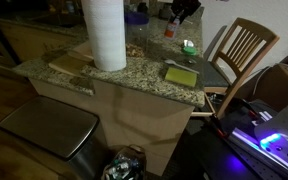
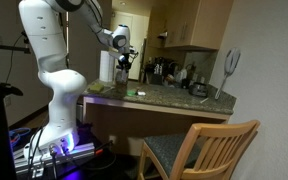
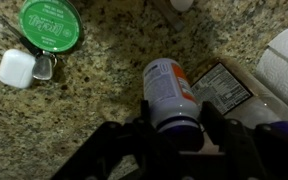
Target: Take the bottle off the green thing and put it on the counter
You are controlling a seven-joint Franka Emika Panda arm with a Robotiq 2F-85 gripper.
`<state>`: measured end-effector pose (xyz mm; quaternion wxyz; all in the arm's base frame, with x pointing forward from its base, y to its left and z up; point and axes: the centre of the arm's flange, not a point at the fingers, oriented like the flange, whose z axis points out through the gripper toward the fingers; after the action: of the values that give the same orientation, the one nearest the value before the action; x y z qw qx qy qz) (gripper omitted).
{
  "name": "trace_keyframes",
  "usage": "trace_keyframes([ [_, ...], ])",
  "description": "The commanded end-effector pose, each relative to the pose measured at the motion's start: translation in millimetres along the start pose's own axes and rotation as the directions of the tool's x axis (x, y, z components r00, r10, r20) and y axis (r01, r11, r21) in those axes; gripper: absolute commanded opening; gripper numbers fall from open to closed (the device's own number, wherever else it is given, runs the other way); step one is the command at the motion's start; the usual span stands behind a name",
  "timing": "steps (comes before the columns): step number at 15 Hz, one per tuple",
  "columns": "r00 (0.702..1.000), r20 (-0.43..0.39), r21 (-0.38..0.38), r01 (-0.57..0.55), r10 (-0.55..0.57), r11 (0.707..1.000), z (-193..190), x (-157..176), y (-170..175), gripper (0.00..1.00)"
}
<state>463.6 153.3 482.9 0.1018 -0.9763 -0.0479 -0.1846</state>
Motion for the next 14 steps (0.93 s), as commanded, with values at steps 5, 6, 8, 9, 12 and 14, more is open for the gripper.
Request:
trace_keyframes([
  [5, 0.998, 0.058, -0.033, 0.0, 0.002, 0.999, 39, -14, 16, 0.29],
  [6, 0.998, 0.066, -0.037, 0.012, -0.01, 0.999, 42, -13, 16, 0.29],
  [8, 0.995, 0.089, -0.057, 0.04, -0.035, 0.998, 48, -12, 17, 0.29],
  [9, 0.994, 0.099, -0.067, 0.055, -0.048, 0.996, 50, -12, 17, 0.29],
  [12, 0.99, 0.114, -0.094, 0.094, -0.083, 0.991, 48, -16, 17, 0.29],
  [14, 0.99, 0.109, -0.097, 0.096, -0.085, 0.991, 48, -16, 20, 0.29],
])
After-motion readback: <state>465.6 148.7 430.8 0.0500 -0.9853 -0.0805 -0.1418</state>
